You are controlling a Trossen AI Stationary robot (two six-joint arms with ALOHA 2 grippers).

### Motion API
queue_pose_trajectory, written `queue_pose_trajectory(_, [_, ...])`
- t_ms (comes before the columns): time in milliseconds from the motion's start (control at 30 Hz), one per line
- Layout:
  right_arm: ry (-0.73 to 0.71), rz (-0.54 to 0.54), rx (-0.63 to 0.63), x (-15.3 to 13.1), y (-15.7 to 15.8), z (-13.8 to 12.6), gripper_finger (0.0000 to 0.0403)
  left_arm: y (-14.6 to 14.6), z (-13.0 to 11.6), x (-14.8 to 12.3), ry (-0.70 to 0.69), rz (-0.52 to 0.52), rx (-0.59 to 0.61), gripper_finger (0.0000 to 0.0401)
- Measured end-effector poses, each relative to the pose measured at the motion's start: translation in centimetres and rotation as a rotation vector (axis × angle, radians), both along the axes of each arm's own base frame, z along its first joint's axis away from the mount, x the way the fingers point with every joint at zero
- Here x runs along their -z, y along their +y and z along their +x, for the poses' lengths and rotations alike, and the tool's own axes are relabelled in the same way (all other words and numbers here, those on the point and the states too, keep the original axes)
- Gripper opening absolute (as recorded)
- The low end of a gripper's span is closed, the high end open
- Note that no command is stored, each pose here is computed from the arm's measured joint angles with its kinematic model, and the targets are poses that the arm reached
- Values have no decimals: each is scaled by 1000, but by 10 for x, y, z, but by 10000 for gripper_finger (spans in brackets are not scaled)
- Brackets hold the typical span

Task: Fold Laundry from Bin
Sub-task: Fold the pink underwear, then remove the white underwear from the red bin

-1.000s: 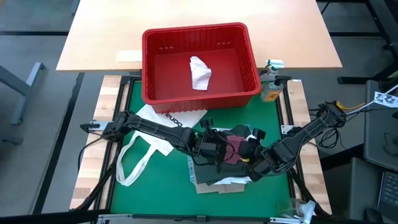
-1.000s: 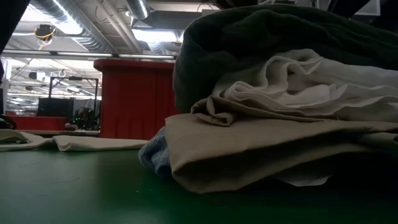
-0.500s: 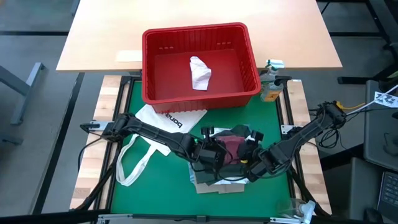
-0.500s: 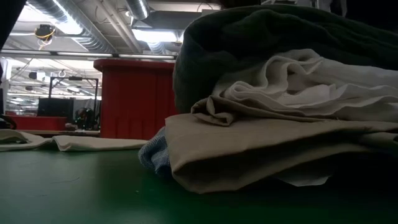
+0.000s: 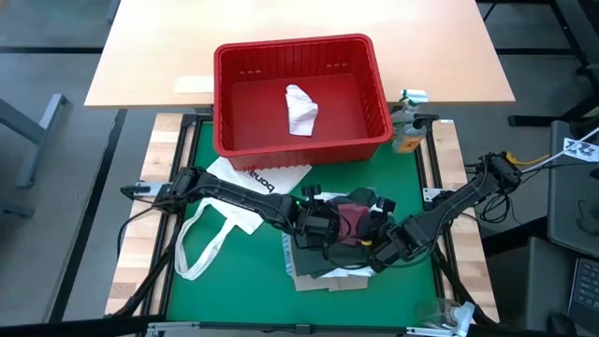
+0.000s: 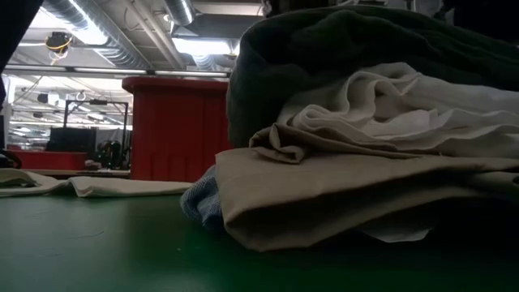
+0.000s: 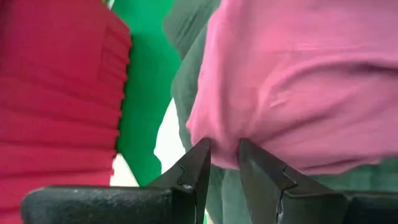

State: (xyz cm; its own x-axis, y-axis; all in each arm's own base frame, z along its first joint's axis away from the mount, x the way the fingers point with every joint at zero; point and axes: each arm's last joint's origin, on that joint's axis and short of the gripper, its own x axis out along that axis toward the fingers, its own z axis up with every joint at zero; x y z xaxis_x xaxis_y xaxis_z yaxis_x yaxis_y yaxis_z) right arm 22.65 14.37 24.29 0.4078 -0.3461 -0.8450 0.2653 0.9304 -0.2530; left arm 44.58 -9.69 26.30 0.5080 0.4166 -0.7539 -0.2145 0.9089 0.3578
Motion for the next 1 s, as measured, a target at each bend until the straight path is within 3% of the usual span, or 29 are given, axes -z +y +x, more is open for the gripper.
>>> queue_pose_trajectory(267, [26, -3, -14, -35, 1, 0, 144, -9, -1, -42, -52, 58, 125, 80])
queue_pose_trajectory(500, [6, -16, -37, -62, 0, 0, 144, 2, -6, -83, -59, 150, 161, 80])
queue_pose_trajectory(767, [-11, -18, -76, -72, 1, 2, 144, 41, -17, -117, -64, 201, 107, 80])
queue_pose_trajectory(1000, [-13, -14, -77, -72, 2, 3, 144, 104, -33, -129, 48, 242, 40, 80])
